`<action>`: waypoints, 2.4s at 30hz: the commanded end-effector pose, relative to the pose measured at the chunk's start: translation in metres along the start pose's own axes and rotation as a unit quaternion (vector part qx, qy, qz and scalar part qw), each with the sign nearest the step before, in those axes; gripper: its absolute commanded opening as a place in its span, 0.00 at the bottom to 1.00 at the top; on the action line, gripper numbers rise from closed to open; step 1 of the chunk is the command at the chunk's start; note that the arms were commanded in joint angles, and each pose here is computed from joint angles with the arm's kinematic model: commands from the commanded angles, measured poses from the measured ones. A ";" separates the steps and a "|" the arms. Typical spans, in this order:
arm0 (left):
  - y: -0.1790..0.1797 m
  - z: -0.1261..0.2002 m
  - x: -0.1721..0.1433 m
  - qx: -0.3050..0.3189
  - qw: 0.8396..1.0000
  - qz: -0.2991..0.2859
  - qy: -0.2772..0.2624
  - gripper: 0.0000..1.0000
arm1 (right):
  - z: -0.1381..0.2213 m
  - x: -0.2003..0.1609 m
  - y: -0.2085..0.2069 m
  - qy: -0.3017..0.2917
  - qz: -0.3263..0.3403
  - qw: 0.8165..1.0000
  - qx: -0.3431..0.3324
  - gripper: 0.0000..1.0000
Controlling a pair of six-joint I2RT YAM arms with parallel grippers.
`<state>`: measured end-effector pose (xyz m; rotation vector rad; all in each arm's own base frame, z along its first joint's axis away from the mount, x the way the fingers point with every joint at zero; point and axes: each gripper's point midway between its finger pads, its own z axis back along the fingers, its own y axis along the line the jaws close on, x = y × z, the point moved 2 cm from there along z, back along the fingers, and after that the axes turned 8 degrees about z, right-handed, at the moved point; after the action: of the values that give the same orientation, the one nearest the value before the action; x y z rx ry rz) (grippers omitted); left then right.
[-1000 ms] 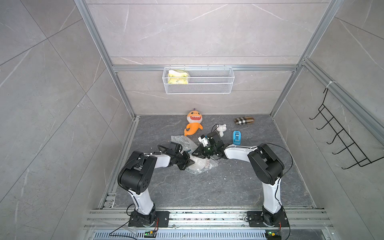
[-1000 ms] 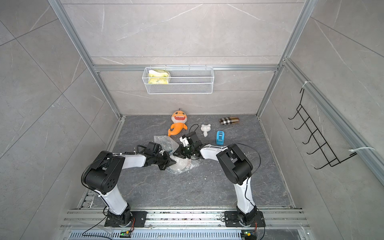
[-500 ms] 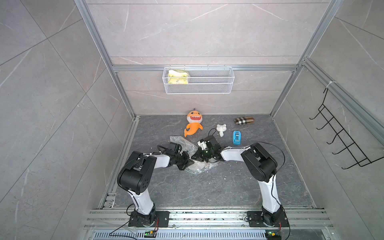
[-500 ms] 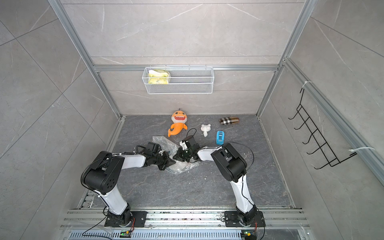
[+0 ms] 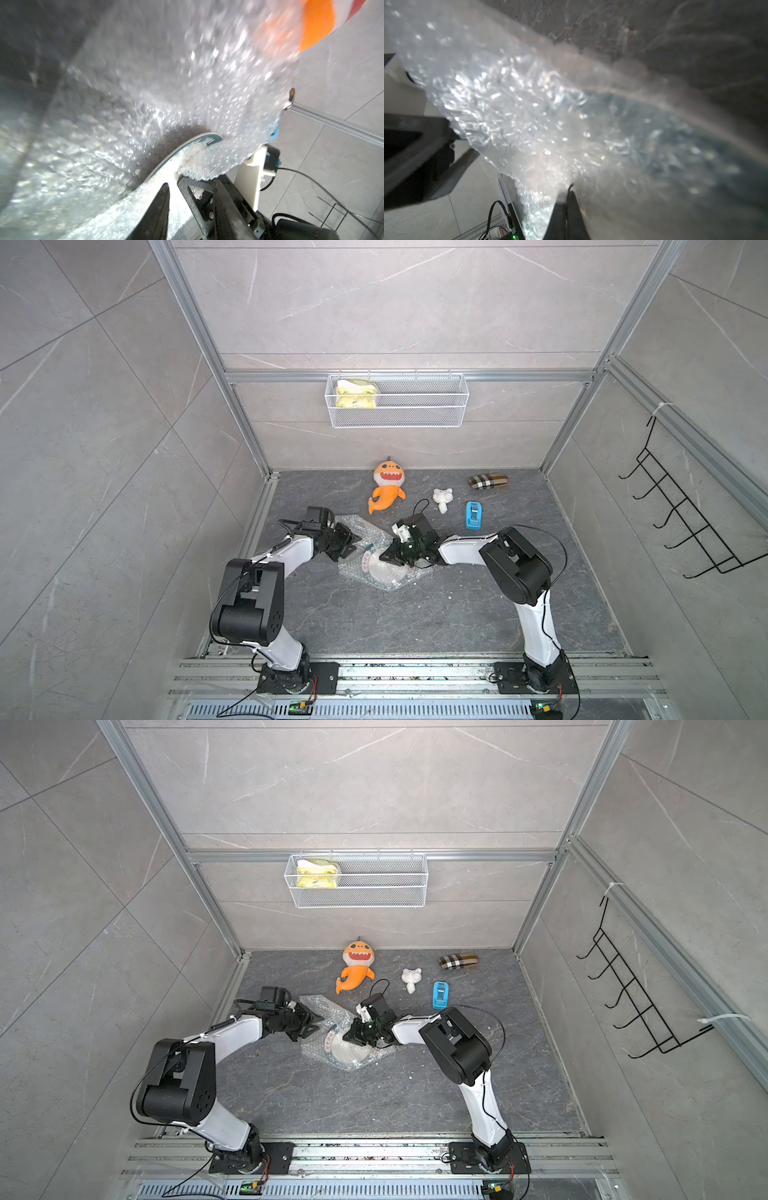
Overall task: Wrap dinner plates in bubble wrap
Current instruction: Wrap the plate in the bubble wrap.
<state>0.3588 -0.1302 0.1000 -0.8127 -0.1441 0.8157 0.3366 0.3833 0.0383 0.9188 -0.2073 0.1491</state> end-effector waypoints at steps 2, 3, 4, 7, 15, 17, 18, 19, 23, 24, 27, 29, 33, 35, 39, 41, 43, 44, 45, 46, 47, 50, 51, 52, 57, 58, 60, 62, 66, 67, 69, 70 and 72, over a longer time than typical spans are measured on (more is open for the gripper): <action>-0.008 0.010 0.022 0.006 1.000 -0.019 -0.014 0.41 | -0.011 -0.052 -0.061 0.064 -0.044 0.992 -0.097 0.03; -0.004 0.012 0.034 0.005 1.000 -0.009 -0.027 0.43 | -0.011 -0.052 -0.061 0.063 -0.043 0.992 -0.097 0.03; -0.003 0.015 0.048 -0.003 0.999 -0.003 -0.041 0.45 | -0.011 -0.052 -0.061 0.063 -0.042 0.992 -0.097 0.03; -0.011 0.023 0.080 -0.012 0.996 -0.034 -0.087 0.50 | -0.011 -0.053 -0.060 0.063 -0.041 0.993 -0.094 0.03; -0.031 0.016 0.136 -0.059 0.979 -0.159 -0.113 0.55 | -0.017 -0.054 -0.059 0.071 -0.041 0.994 -0.073 0.03; -0.040 0.007 0.133 -0.108 0.973 -0.184 -0.085 0.55 | -0.018 -0.054 -0.058 0.072 -0.040 0.994 -0.070 0.03; -0.042 0.003 0.130 -0.124 0.972 -0.190 -0.069 0.56 | -0.018 -0.053 -0.058 0.072 -0.041 0.994 -0.069 0.03; -0.042 -0.001 0.129 -0.132 0.971 -0.191 -0.056 0.56 | -0.018 -0.053 -0.057 0.072 -0.041 0.994 -0.066 0.03; -0.032 -0.011 0.128 -0.143 0.971 -0.189 -0.021 0.57 | -0.019 -0.052 -0.054 0.073 -0.039 0.995 -0.061 0.03; -0.031 -0.009 0.127 -0.154 0.970 -0.188 -0.018 0.57 | -0.019 -0.051 -0.053 0.073 -0.039 0.995 -0.059 0.03; -0.032 0.003 0.123 -0.191 0.963 -0.189 -0.021 0.59 | -0.018 -0.051 -0.053 0.074 -0.036 0.995 -0.059 0.03; -0.028 0.005 0.119 -0.194 0.962 -0.189 -0.020 0.61 | -0.019 -0.051 -0.052 0.075 -0.036 0.995 -0.057 0.03; -0.020 0.010 0.120 -0.208 0.963 -0.172 -0.024 0.62 | -0.021 -0.050 -0.052 0.076 -0.036 0.995 -0.054 0.02; -0.017 0.012 0.121 -0.216 0.963 -0.159 -0.026 0.63 | -0.020 -0.050 -0.051 0.076 -0.036 0.995 -0.054 0.02; -0.018 0.010 0.122 -0.235 0.961 -0.145 -0.021 0.59 | -0.021 -0.050 -0.052 0.077 -0.036 0.995 -0.055 0.02; -0.023 0.010 0.121 -0.257 0.957 -0.133 -0.012 0.54 | -0.022 -0.050 -0.052 0.077 -0.037 0.995 -0.054 0.02; -0.023 0.008 0.119 -0.265 0.957 -0.121 -0.002 0.50 | -0.021 -0.050 -0.051 0.077 -0.037 0.995 -0.054 0.02; -0.023 0.009 0.117 -0.268 0.956 -0.121 0.000 0.51 | -0.021 -0.050 -0.051 0.078 -0.036 0.995 -0.054 0.02; -0.024 0.011 0.115 -0.272 0.954 -0.123 -0.002 0.54 | -0.020 -0.050 -0.051 0.077 -0.036 0.995 -0.054 0.02; -0.025 0.014 0.113 -0.276 0.953 -0.126 -0.003 0.57 | -0.020 -0.050 -0.051 0.077 -0.035 0.995 -0.055 0.02; -0.026 0.015 0.111 -0.276 0.952 -0.129 -0.002 0.59 | -0.020 -0.050 -0.051 0.077 -0.035 0.995 -0.055 0.02; -0.015 0.012 0.107 -0.247 0.959 -0.136 0.003 0.60 | -0.020 -0.050 -0.051 0.077 -0.036 0.995 -0.054 0.02; -0.011 0.010 0.106 -0.237 0.961 -0.140 0.003 0.60 | -0.020 -0.050 -0.051 0.077 -0.036 0.995 -0.053 0.02; -0.008 0.008 0.105 -0.233 0.963 -0.139 0.005 0.60 | -0.021 -0.051 -0.051 0.078 -0.037 0.995 -0.053 0.02; -0.003 0.008 0.099 -0.231 0.963 -0.141 0.007 0.53 | -0.020 -0.050 -0.050 0.077 -0.037 0.995 -0.052 0.01; -0.004 0.009 0.098 -0.232 0.962 -0.143 0.006 0.50 | -0.020 -0.050 -0.050 0.077 -0.037 0.995 -0.052 0.01; -0.006 0.010 0.097 -0.234 0.961 -0.145 0.009 0.42 | -0.020 -0.050 -0.050 0.076 -0.036 0.995 -0.052 0.01; -0.008 0.009 0.097 -0.237 0.960 -0.146 0.015 0.35 | -0.020 -0.049 -0.050 0.076 -0.036 0.995 -0.051 0.00; -0.014 0.007 0.100 -0.239 0.959 -0.151 0.013 0.31 | -0.020 -0.050 -0.050 0.077 -0.038 0.995 -0.052 0.00; -0.014 0.005 0.101 -0.238 0.959 -0.151 0.014 0.31 | -0.020 -0.051 -0.051 0.077 -0.037 0.995 -0.052 0.00; -0.015 0.002 0.101 -0.238 0.959 -0.150 0.020 0.28 | -0.020 -0.050 -0.050 0.077 -0.038 0.995 -0.051 0.00; -0.016 0.001 0.101 -0.238 0.959 -0.150 0.022 0.24 | -0.019 -0.050 -0.050 0.077 -0.038 0.995 -0.051 0.00; -0.018 0.000 0.098 -0.240 0.958 -0.152 0.028 0.13 | -0.019 -0.050 -0.049 0.076 -0.037 0.995 -0.051 0.00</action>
<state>0.4329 -0.0627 0.0823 -1.2073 -0.4039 0.5345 0.3343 0.3880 0.0381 0.9601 -0.2097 0.1888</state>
